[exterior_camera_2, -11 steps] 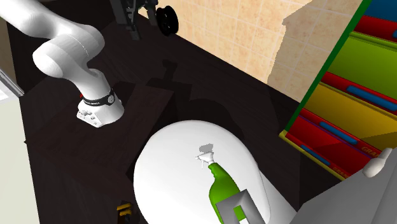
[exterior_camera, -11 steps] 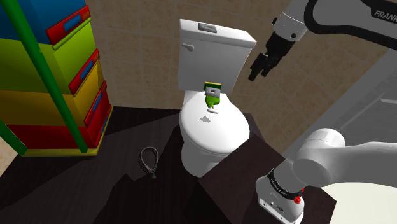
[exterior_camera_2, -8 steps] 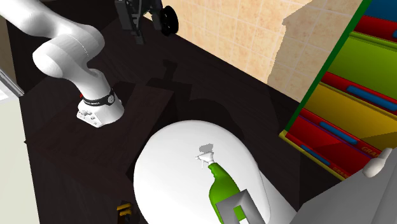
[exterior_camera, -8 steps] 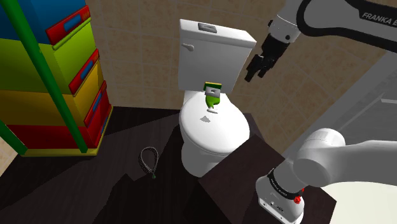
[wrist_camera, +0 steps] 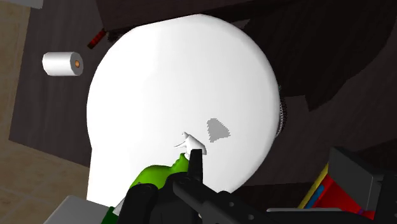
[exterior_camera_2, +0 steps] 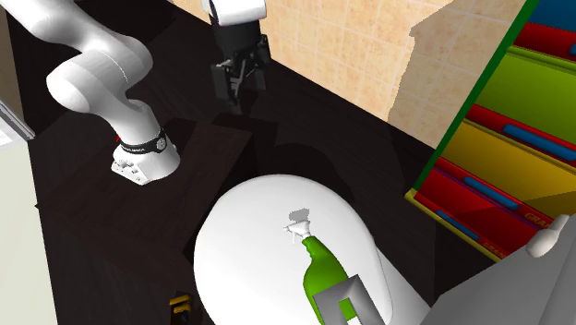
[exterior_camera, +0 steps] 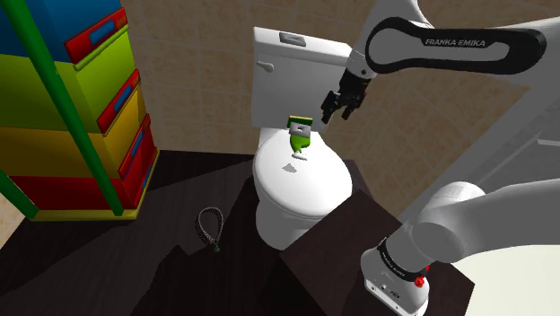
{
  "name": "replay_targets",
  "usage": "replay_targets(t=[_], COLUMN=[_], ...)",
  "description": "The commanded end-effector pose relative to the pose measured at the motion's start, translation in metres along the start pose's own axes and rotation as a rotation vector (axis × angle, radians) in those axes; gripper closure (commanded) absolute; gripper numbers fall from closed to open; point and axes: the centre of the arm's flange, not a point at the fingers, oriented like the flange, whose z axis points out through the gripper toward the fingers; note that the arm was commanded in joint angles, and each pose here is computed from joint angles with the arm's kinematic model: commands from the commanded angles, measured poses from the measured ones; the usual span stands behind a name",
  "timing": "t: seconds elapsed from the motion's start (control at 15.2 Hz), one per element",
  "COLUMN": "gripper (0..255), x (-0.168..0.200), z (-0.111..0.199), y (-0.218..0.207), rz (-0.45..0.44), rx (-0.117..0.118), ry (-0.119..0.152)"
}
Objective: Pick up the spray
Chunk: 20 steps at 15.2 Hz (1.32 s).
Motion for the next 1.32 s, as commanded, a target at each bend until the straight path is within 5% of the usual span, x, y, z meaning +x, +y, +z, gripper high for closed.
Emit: replay_targets(t=[0.0, 1.25], gripper=[0, 0], x=[0.018, 0.163], z=[0.019, 0.223], y=[0.005, 0.070], rz=[0.031, 0.315], rx=[-0.002, -0.019], ry=[-0.008, -0.100])
